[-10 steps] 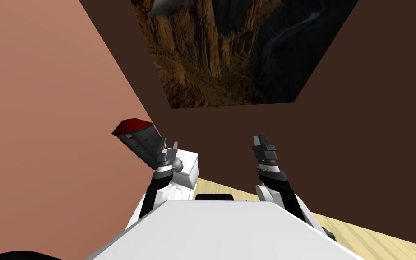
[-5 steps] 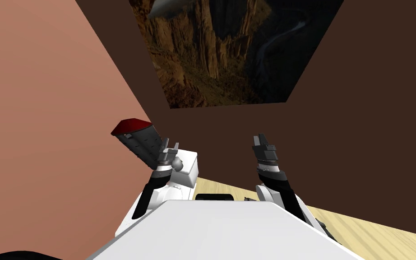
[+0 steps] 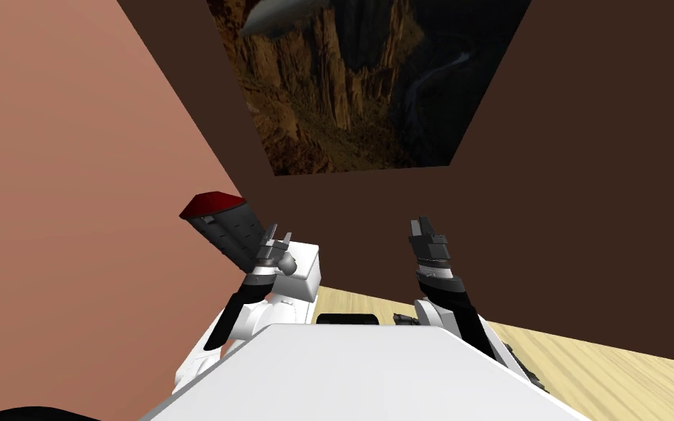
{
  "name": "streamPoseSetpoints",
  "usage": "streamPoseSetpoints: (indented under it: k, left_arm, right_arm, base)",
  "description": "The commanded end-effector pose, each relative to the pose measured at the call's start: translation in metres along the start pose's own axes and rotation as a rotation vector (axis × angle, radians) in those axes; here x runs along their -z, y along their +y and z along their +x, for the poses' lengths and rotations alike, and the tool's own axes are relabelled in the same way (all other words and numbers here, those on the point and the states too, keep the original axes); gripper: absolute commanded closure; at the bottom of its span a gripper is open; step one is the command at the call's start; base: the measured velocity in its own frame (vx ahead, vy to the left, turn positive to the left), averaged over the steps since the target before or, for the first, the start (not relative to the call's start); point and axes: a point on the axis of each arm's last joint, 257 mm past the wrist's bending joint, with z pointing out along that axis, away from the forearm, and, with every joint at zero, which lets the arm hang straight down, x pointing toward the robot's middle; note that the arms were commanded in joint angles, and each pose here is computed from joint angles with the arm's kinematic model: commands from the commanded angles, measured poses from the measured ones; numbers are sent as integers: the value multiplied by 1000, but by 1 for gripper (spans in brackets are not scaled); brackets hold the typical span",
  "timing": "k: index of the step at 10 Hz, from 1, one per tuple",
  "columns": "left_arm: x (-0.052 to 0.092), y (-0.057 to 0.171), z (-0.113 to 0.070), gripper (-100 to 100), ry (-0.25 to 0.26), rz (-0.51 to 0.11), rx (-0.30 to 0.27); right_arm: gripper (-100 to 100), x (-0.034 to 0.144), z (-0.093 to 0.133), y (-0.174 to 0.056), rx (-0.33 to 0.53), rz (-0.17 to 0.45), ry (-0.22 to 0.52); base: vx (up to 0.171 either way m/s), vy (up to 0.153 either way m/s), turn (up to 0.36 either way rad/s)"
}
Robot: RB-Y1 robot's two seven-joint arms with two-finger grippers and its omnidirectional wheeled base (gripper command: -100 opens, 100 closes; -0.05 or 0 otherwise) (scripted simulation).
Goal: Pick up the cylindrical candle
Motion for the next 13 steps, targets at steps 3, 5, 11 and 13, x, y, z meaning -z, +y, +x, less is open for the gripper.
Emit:
streamPoseSetpoints:
  k: [3, 5, 11, 13]
  left_arm:
    - [-2, 10, -2, -100, 35, -59, 11]
    - [-2, 17, -2, -100, 56, -100, 20]
    - [-2, 41, -3, -100, 123, -238, 48]
    - [0, 50, -2, -100, 147, -291, 54]
  right_arm:
    - [0, 0, 0, 0, 0, 0, 0]
    - [0, 0, 0, 0, 0, 0, 0]
    - [0, 0, 0, 0, 0, 0, 0]
    - [0, 0, 0, 0, 0, 0, 0]
  base:
    - [-50, 27, -69]
    - [-62, 17, -85]
    - [-53, 21, -82]
    - [-62, 12, -91]
